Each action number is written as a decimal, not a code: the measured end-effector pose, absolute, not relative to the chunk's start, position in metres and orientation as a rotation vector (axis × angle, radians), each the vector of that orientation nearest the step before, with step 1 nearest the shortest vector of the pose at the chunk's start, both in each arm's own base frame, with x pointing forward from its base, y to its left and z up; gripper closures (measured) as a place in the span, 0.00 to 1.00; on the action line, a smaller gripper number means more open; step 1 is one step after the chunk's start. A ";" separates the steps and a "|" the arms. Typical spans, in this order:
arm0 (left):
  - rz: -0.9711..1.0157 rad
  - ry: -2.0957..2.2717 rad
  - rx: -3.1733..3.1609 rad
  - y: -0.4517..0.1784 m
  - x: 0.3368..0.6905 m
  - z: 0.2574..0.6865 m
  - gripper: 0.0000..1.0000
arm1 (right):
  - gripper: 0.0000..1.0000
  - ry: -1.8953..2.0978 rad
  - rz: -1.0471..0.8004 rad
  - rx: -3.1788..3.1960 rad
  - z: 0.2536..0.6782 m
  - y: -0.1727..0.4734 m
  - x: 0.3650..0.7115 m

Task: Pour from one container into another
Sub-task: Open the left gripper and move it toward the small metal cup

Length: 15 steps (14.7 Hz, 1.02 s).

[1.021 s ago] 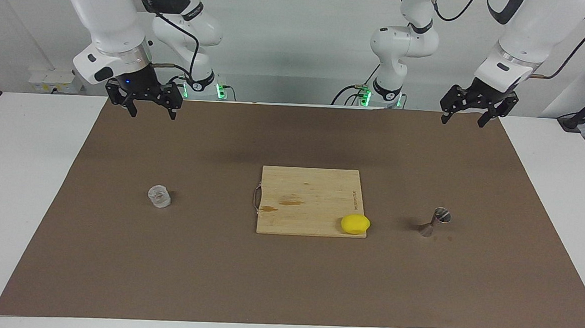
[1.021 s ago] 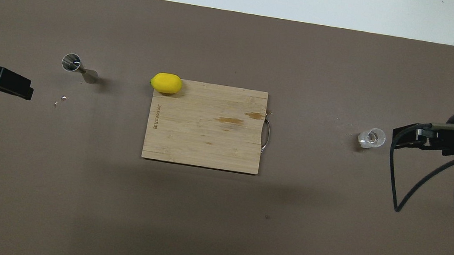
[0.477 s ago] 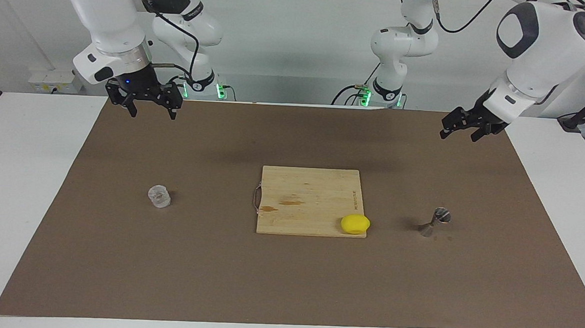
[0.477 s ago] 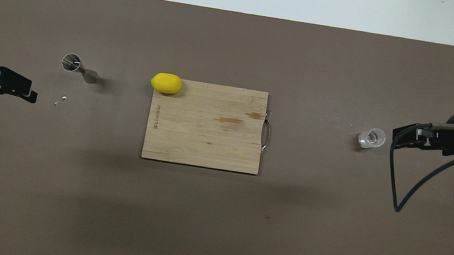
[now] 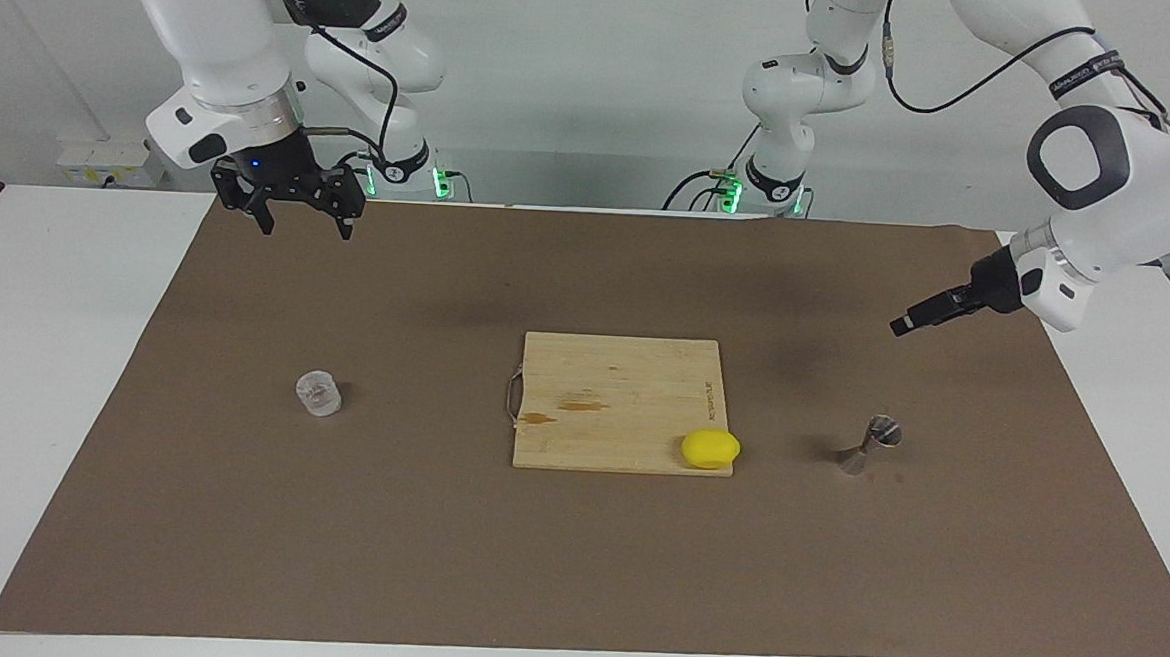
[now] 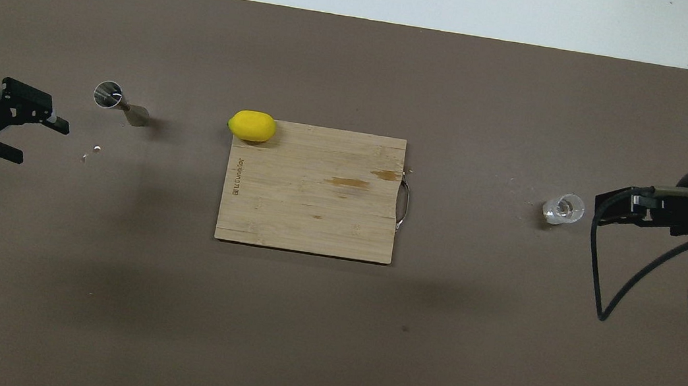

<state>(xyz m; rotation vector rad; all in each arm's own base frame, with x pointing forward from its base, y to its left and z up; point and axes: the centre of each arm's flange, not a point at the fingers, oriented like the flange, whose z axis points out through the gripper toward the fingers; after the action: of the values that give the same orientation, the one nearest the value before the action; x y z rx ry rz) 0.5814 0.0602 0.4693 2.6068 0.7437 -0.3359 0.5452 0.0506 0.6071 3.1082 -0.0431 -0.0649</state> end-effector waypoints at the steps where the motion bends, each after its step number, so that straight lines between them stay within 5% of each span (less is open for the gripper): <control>1: -0.354 0.888 2.513 0.065 0.581 0.461 0.00 | 0.00 -0.043 -0.065 3.108 0.607 0.051 0.545; 8: -0.457 1.623 1.712 0.115 0.577 0.409 0.00 | 0.00 -0.043 -0.065 3.108 0.607 0.051 0.545; 15: -0.575 1.763 1.095 0.120 0.562 0.328 0.00 | 0.00 -0.043 -0.065 3.108 0.607 0.051 0.545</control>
<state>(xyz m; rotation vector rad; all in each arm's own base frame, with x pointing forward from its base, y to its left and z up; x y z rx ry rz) 0.5624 0.1200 0.3279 1.0951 1.7635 -0.5753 0.5452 0.0506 0.6071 3.1082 -0.0431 -0.0649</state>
